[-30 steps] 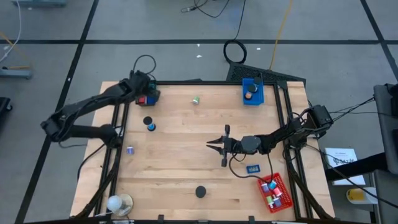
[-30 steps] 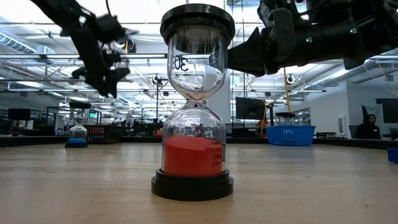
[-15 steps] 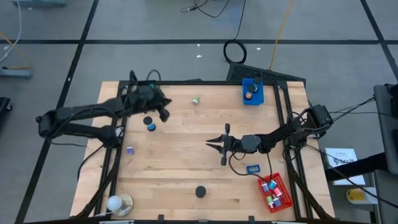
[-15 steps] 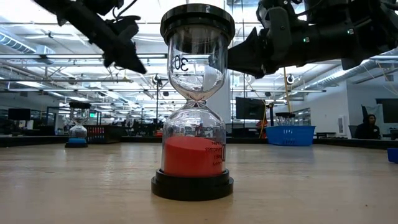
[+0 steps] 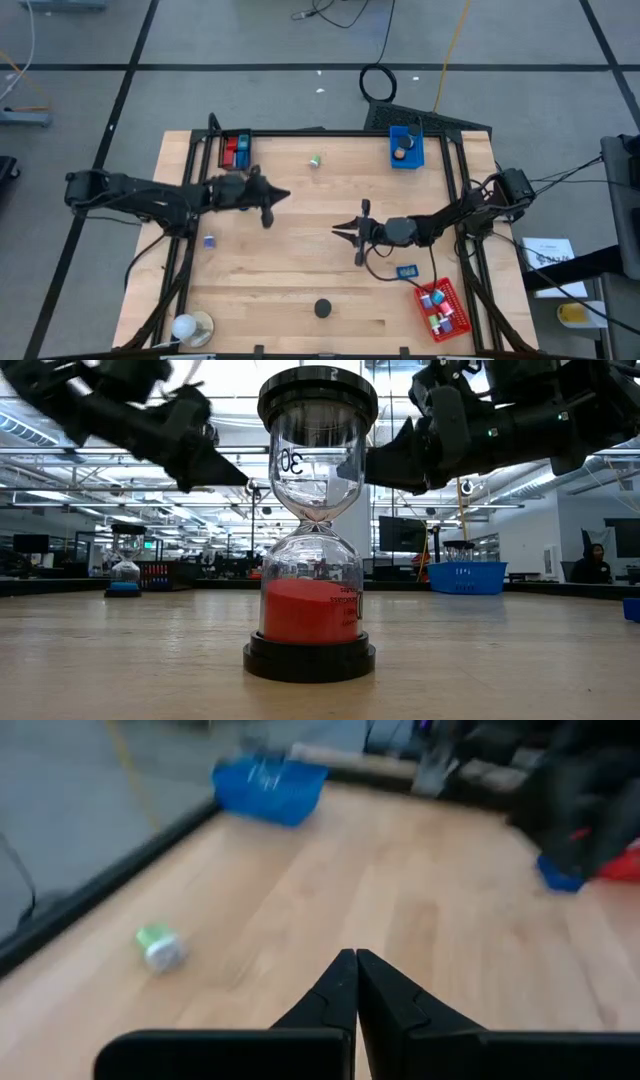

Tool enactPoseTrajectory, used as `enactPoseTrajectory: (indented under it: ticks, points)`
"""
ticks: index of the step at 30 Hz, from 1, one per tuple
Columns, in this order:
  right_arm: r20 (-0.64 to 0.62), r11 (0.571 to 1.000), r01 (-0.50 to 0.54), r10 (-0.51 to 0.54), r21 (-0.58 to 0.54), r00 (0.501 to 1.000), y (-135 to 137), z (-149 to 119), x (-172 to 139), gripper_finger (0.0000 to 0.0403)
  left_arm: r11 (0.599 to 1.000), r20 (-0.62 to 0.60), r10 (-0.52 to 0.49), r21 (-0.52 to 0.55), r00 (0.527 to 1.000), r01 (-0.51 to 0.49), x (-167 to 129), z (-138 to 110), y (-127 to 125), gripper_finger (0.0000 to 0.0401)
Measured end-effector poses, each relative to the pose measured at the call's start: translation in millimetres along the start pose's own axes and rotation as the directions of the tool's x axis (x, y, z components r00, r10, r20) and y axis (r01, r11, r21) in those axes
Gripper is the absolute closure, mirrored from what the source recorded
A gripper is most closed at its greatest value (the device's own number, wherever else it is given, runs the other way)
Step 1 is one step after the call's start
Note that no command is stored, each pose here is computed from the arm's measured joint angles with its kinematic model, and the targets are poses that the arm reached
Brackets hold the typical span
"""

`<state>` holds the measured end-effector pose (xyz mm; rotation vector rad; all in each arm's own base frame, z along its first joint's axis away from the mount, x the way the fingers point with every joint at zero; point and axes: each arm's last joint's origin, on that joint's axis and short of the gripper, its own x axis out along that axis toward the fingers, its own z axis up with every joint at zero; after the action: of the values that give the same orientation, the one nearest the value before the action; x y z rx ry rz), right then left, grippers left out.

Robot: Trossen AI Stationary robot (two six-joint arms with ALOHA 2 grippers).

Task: Pick & Place Office items
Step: Put the red sand timer into the blue basket

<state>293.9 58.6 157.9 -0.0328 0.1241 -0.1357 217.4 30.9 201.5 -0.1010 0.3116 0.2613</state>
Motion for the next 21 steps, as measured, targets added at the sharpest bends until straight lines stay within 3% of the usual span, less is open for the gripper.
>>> enactPoseTrajectory:
  ticks: [4,10,14,21]
  points:
    - [-0.030,0.998,0.058,-0.058,0.015,0.998,-7,-3,2,0.0360,0.997,0.144,-0.071,0.048,0.987,0.065,-13,-31,-14,0.0398]
    - [-0.123,0.975,0.221,-0.220,-0.008,0.968,-16,-6,1,0.0367,0.994,0.203,-0.101,0.052,0.974,0.092,-29,-61,-17,0.0383]
    - [-0.219,0.967,0.253,-0.250,-0.017,0.943,-16,5,1,0.0397,0.994,0.198,-0.103,0.059,0.975,0.093,-30,-63,-19,0.0381]
    - [-0.442,0.972,0.232,-0.223,-0.035,0.869,5,46,1,0.0402,0.991,0.185,-0.118,0.076,0.976,0.106,-30,-63,-22,0.0380]
